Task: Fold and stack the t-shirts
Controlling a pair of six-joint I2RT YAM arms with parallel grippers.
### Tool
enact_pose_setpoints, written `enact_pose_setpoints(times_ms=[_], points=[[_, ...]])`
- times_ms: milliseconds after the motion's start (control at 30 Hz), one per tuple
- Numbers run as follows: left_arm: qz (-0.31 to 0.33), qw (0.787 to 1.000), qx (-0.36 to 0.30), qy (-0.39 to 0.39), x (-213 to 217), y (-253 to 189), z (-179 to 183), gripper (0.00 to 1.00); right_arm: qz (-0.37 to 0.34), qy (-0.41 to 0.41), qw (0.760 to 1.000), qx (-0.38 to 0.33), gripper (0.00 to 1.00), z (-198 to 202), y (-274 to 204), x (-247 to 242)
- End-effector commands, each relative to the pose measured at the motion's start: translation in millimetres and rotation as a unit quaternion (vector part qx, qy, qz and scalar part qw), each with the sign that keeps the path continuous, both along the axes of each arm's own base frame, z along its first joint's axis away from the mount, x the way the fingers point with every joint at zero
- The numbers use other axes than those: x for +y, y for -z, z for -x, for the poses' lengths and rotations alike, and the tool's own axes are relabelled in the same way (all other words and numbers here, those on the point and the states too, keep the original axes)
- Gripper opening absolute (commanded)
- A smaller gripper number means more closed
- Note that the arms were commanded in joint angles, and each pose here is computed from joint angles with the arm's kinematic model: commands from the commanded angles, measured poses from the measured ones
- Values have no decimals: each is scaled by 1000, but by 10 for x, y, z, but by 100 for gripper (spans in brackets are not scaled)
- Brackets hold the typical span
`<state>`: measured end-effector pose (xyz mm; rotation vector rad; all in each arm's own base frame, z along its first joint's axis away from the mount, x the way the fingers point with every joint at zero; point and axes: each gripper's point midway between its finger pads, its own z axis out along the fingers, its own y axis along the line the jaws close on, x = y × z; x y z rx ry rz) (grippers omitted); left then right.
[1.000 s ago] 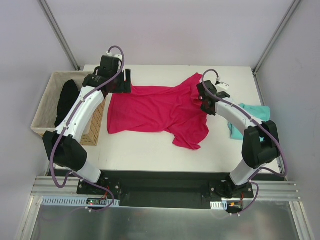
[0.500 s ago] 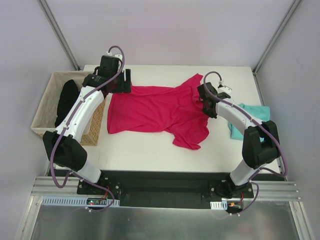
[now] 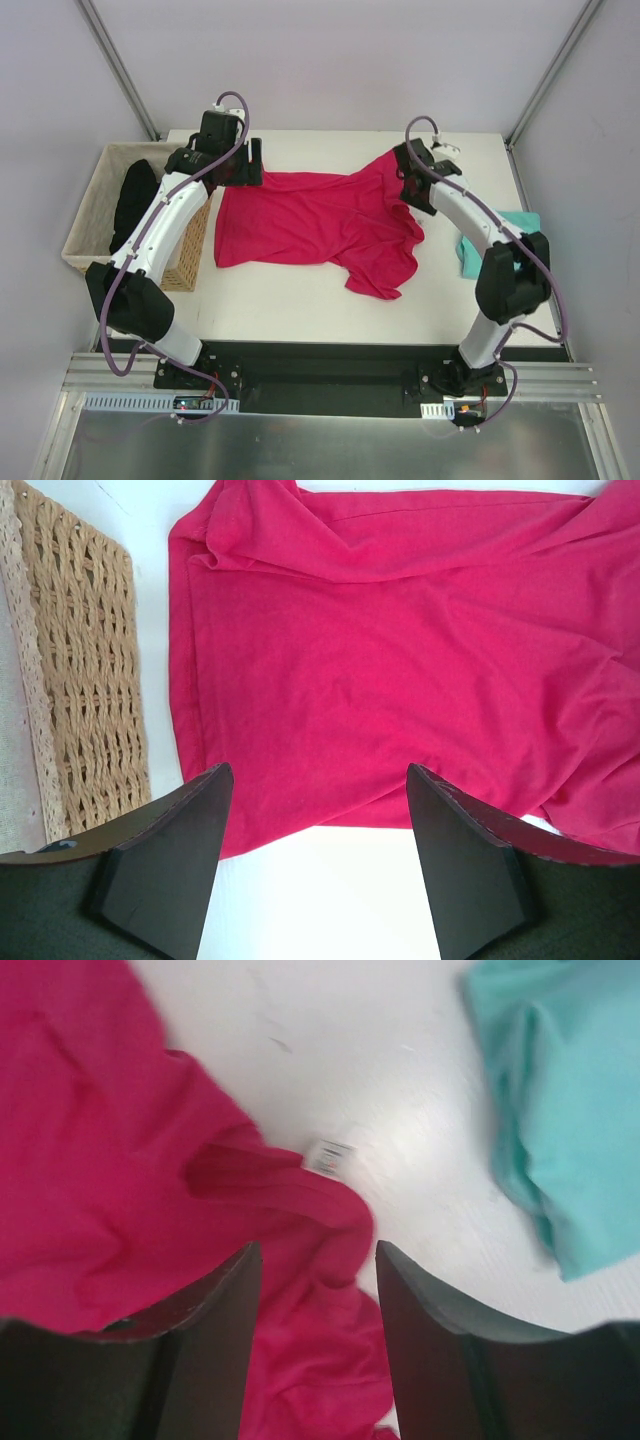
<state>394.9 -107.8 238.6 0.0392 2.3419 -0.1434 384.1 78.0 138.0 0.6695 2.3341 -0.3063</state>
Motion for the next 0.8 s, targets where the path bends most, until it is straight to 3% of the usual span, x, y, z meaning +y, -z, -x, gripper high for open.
enact_pose_setpoints(times_ms=[0,33,233,767], points=[[-10,1000,-13,4,14,-120,34,70,-14,-91,995,26,52,-495,25,304],[-12,1000,-12,4,24,-111,45,70,-18,-99,994,47,52,-578,213,379],[-38,999,-16,-11,155,-136,105,70,-57,-125,989,48,49,-895,326,647],[-35,999,-15,-13,145,-171,89,71,-84,-123,987,55,49,-895,551,545]])
